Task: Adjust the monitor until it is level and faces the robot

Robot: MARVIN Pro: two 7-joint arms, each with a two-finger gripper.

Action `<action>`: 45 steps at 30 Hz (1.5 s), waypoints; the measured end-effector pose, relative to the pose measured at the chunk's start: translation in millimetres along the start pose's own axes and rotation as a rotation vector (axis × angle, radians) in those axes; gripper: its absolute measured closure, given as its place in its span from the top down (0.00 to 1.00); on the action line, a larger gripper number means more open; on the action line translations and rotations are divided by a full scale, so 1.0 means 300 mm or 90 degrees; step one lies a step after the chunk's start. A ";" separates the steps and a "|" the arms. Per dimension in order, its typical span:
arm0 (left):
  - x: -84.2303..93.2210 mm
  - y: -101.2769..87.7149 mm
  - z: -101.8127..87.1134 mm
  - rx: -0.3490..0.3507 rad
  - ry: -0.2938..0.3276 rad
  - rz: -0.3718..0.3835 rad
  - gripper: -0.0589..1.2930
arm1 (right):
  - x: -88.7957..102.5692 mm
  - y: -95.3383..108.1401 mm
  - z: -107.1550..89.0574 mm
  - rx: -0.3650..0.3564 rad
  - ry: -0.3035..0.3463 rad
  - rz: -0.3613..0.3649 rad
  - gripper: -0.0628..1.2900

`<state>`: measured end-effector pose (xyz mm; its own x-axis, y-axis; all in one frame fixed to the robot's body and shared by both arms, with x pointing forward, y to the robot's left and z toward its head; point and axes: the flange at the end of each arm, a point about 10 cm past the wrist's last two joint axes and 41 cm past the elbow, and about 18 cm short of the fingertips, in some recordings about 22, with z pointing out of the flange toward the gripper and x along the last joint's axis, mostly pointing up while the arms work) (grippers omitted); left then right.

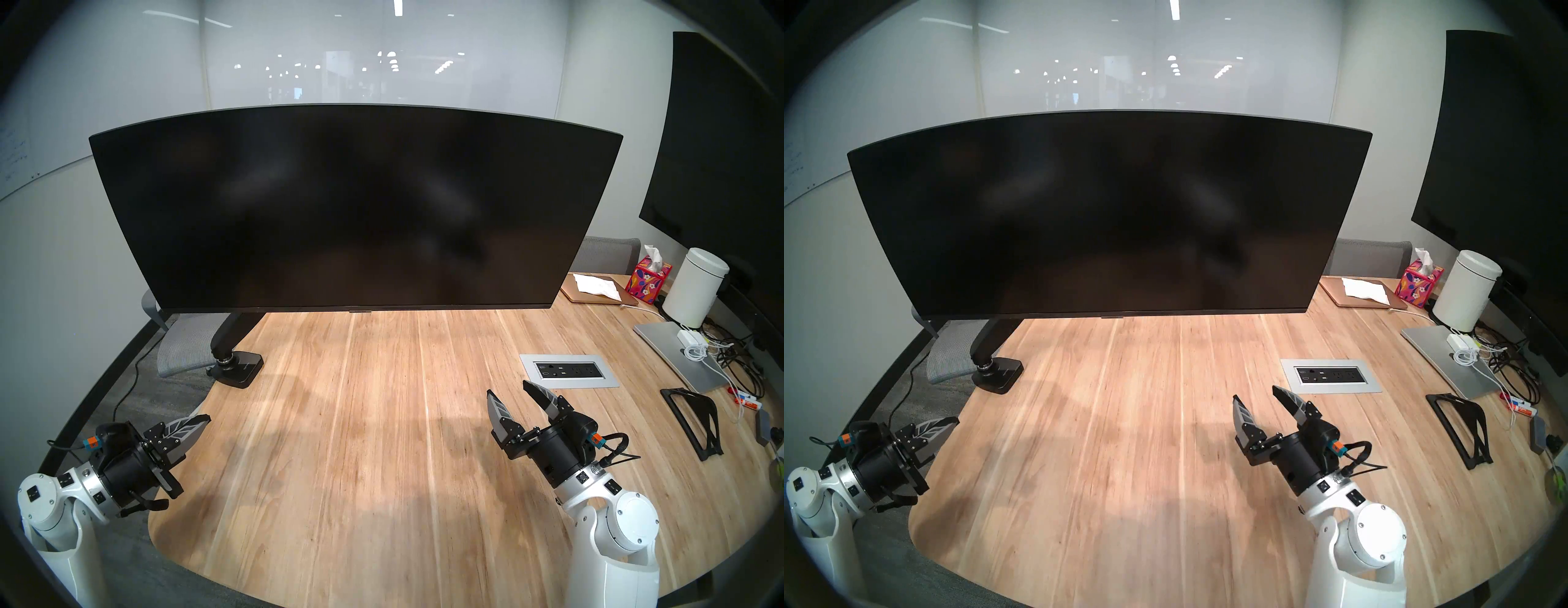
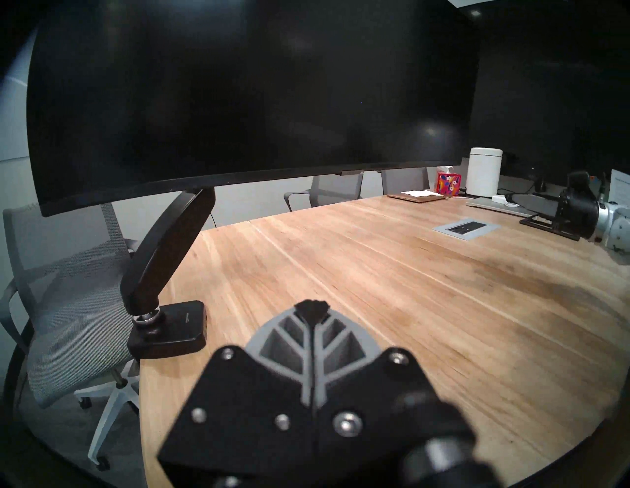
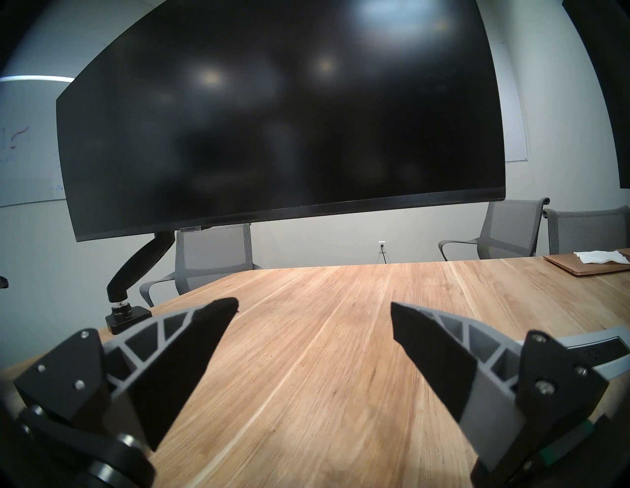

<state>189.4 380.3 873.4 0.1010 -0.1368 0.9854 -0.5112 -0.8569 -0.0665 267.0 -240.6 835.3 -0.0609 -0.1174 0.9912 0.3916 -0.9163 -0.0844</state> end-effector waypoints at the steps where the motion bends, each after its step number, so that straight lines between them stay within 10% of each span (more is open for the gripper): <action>1: -0.008 0.003 -0.001 0.000 0.002 0.004 0.03 | 0.000 0.000 0.000 0.000 0.000 0.000 0.96; 37: -0.013 0.078 0.067 -0.003 0.063 -0.061 0.05 | 0.000 0.000 0.000 0.000 0.000 0.000 0.96; 39: -0.015 0.076 0.065 -0.002 0.061 -0.063 0.16 | 0.000 0.000 0.000 0.000 0.000 0.000 0.96; 41: -0.017 0.074 0.062 -0.001 0.059 -0.064 0.71 | 0.000 0.000 0.000 0.000 0.000 0.000 0.96; 43: -0.019 0.072 0.060 0.000 0.057 -0.065 0.99 | 0.000 0.000 0.000 0.000 0.000 0.000 0.96; 45: -0.020 0.070 0.058 -0.001 0.055 -0.067 0.98 | 0.000 0.000 0.000 0.000 0.000 0.000 0.96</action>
<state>192.9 354.5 863.3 0.0799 -0.0032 0.9968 -0.5027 -0.8637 0.0375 267.0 -240.6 835.4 -0.0611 -0.1174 0.9912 0.3915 -0.9163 -0.0844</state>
